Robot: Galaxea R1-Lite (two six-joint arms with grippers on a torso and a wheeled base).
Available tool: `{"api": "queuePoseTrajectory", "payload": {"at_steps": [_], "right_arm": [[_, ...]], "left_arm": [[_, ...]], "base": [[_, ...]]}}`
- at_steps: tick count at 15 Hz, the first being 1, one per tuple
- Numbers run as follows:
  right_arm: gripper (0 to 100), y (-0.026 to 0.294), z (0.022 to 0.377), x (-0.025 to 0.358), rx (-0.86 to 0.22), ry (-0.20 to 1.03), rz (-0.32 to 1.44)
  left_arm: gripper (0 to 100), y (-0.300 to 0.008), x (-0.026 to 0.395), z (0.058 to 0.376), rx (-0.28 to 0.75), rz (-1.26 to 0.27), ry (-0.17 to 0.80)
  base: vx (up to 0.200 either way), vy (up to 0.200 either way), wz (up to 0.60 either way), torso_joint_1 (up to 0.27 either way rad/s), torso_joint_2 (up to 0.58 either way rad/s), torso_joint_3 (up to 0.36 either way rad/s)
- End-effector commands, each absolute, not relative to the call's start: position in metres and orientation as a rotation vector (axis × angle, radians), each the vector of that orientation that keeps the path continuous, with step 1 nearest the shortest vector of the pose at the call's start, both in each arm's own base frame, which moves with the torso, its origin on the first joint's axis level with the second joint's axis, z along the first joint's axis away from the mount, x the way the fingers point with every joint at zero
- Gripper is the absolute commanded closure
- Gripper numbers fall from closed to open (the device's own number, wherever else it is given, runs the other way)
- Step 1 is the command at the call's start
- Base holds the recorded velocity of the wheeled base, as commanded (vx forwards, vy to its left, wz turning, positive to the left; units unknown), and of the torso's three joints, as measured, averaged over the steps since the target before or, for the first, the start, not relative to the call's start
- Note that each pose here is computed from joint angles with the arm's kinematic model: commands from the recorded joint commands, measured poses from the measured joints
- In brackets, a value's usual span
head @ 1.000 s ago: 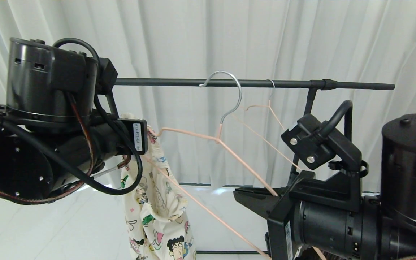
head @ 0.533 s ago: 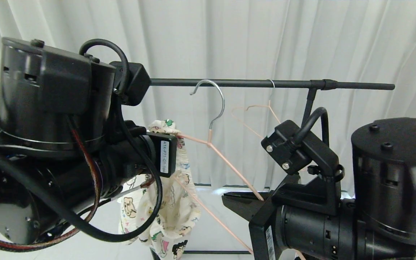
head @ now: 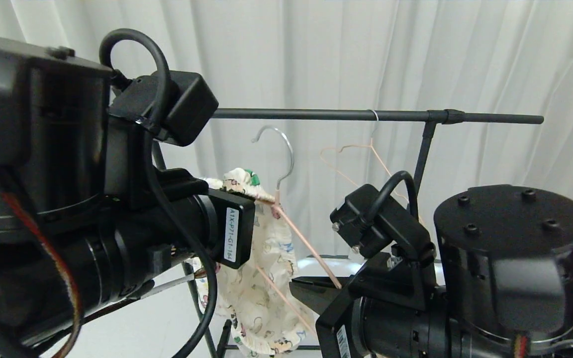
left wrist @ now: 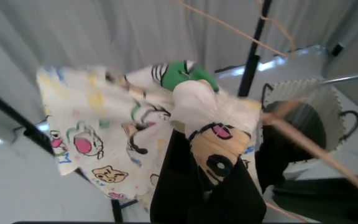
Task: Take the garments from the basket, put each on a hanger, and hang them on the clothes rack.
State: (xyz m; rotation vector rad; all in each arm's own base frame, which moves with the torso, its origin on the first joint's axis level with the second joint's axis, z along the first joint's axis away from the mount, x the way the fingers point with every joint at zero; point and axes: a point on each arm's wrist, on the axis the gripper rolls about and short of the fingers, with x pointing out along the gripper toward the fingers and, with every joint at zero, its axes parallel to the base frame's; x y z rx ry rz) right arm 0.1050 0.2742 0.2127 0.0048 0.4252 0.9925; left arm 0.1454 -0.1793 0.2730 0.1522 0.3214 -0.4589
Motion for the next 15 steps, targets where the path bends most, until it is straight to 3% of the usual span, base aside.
{"api": "queuePoseTrajectory", "payload": {"at_steps": [1,4,8,9,11,15], "right_arm": [[100,0.277,0.209,0.106,-0.004,0.435,0.989],[100,0.277,0.209,0.106,-0.005,0.431,0.976],[100,0.273,0.212,0.106,0.002,0.412,0.942],[100,0.273,0.212,0.106,0.001,0.408,0.931],[100,0.272,0.213,0.106,0.001,0.402,0.92],[100,0.271,0.212,0.106,-0.004,0.393,0.882]], "left_arm": [[100,-0.171,0.138,0.279,0.173,-0.489,0.293],[100,-0.166,0.135,0.273,0.228,-0.499,0.295],[100,-0.156,0.137,0.272,0.225,-0.462,0.295],[0,-0.151,0.139,0.274,0.241,-0.443,0.285],[0,-0.142,0.141,0.278,0.294,-0.419,0.261],[0,-0.133,0.137,0.284,0.289,-0.403,0.239]], "base": [[0.0,0.0,0.0,0.0,0.0,0.0],[0.0,0.0,0.0,0.0,0.0,0.0],[0.0,0.0,0.0,0.0,0.0,0.0],[0.0,0.0,0.0,0.0,0.0,0.0],[0.0,0.0,0.0,0.0,0.0,0.0],[0.0,0.0,0.0,0.0,0.0,0.0]]}}
